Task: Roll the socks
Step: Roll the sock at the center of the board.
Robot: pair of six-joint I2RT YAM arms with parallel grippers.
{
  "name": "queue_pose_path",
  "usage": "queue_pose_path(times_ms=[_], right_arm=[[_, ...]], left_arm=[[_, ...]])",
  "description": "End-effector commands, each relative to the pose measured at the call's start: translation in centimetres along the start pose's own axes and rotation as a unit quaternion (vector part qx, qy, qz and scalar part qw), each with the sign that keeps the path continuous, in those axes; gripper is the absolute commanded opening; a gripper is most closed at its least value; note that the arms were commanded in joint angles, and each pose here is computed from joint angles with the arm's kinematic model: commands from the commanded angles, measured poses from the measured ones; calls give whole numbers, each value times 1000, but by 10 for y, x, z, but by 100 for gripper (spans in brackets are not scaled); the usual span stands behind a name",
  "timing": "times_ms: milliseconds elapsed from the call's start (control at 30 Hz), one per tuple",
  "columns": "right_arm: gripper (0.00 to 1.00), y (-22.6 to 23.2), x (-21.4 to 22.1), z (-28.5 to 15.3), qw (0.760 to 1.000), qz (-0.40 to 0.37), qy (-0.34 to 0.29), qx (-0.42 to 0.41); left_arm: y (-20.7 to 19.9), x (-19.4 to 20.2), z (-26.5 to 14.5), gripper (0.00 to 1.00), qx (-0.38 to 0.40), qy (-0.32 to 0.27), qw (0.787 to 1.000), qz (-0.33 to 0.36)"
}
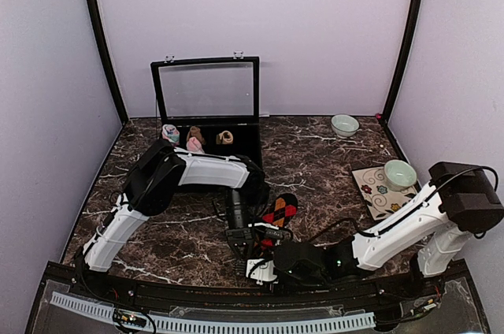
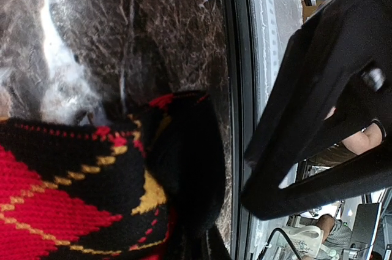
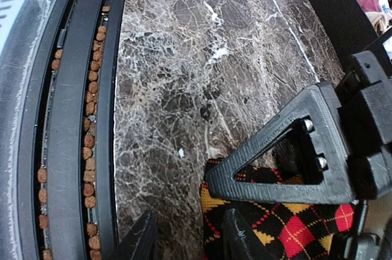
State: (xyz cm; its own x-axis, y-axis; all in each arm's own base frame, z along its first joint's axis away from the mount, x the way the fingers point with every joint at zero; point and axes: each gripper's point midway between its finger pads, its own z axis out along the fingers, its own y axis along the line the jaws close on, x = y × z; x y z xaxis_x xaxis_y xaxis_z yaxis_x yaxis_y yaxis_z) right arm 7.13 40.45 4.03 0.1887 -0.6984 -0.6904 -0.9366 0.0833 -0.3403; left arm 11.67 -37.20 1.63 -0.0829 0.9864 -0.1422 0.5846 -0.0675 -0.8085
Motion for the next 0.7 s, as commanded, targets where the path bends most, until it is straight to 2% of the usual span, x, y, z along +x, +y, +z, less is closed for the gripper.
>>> queue_pose_path(times_ms=[0, 233, 367, 467, 667], right_arm=[[35, -8, -9, 9, 1000, -4, -20, 2], [33, -8, 21, 10, 1000, 31, 0, 0], [21, 1, 34, 15, 999, 41, 19, -16], [15, 9, 43, 20, 997, 59, 30, -32], [13, 15, 63, 20, 994, 96, 45, -31]], left_arm=[[64, 23, 18, 0, -84, 65, 994, 18], [61, 21, 16, 5, -85, 60, 994, 22], [59, 17, 12, 6, -90, 53, 994, 29], [59, 16, 10, 7, -94, 51, 994, 28], [52, 7, -5, 19, -125, 30, 991, 36]])
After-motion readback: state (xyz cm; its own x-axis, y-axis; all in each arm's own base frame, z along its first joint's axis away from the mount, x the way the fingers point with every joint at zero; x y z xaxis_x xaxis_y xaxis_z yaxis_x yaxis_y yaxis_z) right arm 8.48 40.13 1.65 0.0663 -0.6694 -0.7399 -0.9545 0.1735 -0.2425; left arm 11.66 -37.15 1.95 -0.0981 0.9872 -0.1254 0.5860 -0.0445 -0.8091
